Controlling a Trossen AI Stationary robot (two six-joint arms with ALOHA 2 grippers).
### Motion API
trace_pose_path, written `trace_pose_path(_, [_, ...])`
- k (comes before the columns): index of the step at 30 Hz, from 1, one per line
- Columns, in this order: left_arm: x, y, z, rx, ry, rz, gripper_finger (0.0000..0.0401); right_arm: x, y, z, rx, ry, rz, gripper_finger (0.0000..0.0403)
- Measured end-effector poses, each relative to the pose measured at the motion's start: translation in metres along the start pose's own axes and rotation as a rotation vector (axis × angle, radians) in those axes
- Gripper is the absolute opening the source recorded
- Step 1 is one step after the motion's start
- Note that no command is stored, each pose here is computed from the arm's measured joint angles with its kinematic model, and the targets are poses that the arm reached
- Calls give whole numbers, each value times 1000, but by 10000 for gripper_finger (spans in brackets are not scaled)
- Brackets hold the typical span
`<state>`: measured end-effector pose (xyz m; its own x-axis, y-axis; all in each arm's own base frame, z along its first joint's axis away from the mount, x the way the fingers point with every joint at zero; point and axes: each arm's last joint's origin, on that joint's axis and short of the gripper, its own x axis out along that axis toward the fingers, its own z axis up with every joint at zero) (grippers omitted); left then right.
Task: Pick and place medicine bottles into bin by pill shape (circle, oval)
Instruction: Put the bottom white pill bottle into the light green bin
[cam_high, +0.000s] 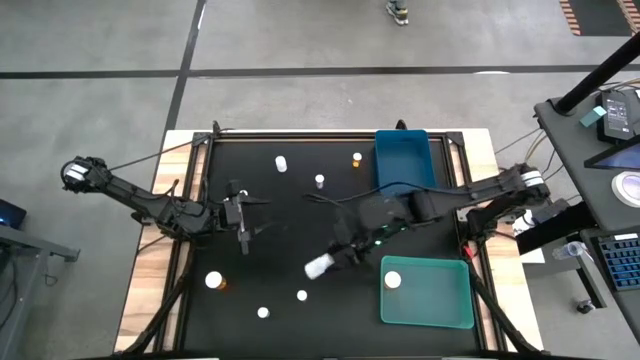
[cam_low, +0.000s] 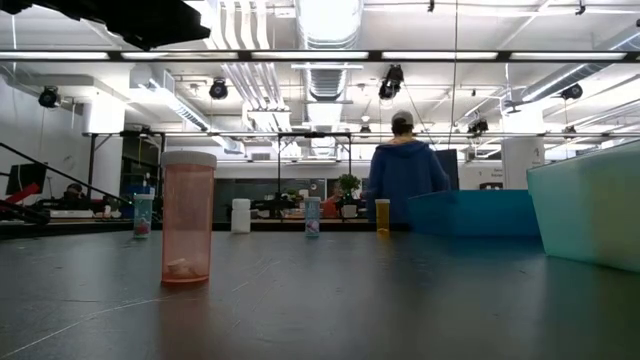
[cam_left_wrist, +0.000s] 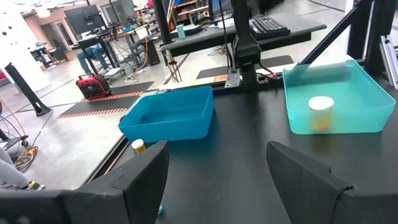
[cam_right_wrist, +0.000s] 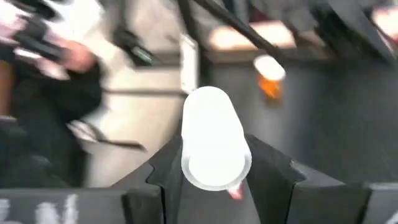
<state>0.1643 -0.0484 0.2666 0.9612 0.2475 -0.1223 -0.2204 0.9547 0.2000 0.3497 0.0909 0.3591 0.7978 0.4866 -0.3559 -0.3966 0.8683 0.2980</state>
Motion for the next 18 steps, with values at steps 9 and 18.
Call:
trace_pose_path(9, [0, 0, 0, -2, -2, 0, 254, -13, 11, 26, -83, -225, 98, 140])
trace_pose_path(18, [0, 0, 0, -2, -3, 0, 254, -4, 15, 41, -140, -458, 140, 141])
